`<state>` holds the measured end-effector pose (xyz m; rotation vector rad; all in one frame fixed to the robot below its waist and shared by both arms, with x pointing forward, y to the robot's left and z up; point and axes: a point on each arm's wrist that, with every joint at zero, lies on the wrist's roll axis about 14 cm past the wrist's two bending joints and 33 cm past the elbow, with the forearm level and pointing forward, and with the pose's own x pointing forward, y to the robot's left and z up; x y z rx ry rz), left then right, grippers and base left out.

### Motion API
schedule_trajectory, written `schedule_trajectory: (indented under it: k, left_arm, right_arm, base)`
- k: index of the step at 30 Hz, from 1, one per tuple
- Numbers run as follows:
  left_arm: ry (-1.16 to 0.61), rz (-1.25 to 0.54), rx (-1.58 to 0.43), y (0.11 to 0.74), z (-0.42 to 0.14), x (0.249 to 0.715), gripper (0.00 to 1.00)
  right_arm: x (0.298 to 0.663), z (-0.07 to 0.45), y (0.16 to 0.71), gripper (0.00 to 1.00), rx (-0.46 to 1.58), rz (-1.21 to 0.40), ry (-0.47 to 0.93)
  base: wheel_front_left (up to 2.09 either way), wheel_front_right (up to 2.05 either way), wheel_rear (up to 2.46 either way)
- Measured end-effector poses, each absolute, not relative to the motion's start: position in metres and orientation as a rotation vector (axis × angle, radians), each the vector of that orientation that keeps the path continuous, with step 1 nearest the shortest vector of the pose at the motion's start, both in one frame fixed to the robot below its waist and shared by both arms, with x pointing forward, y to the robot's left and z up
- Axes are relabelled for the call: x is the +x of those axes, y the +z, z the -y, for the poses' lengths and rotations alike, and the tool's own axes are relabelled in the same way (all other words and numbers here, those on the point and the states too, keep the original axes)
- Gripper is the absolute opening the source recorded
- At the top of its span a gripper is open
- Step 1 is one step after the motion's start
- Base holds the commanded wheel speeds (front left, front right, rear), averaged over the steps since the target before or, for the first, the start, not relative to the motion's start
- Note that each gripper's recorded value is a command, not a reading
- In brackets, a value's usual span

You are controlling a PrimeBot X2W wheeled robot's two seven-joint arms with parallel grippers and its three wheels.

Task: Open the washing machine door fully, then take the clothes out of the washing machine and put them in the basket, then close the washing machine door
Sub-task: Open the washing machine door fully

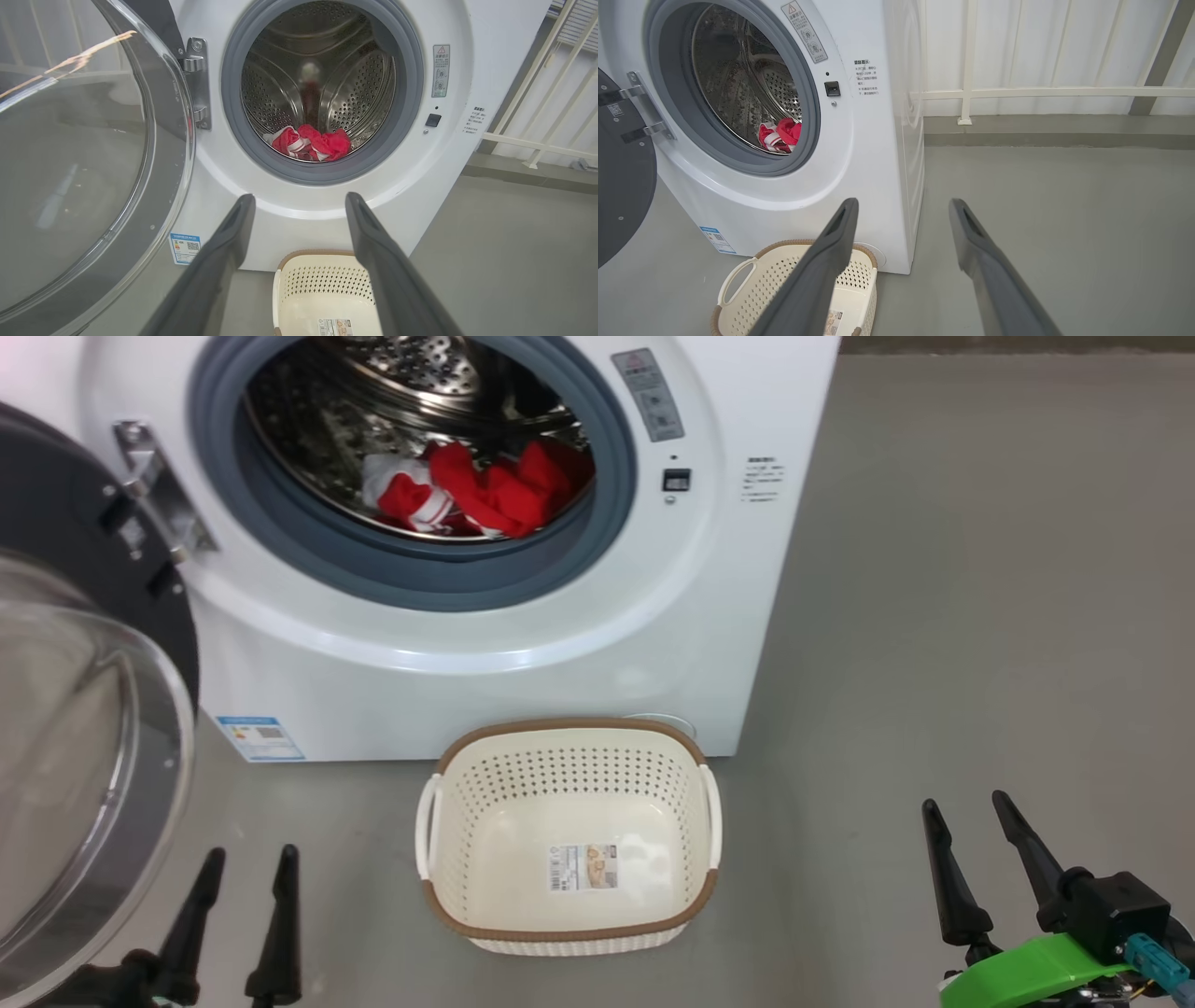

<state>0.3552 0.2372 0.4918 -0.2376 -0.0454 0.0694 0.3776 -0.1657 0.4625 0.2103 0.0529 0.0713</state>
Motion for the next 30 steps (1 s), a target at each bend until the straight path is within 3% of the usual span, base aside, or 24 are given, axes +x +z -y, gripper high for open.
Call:
schedule_trajectory:
  k: [11, 30]
  left_arm:
    - [-0.023, 0.018, -0.242, 0.486, -0.209, 0.370, 1.00]
    - [-0.057, 0.025, -0.208, 0.490, -0.204, 0.375, 1.00]
  right_arm:
    - [0.371, 0.190, 0.459, 1.00, 0.217, -0.055, -0.007]
    - [0.373, 0.192, 0.455, 1.00, 0.222, -0.065, -0.014]
  base:
    - [0.00, 0.00, 0.00]
    - [0.00, 0.00, 0.00]
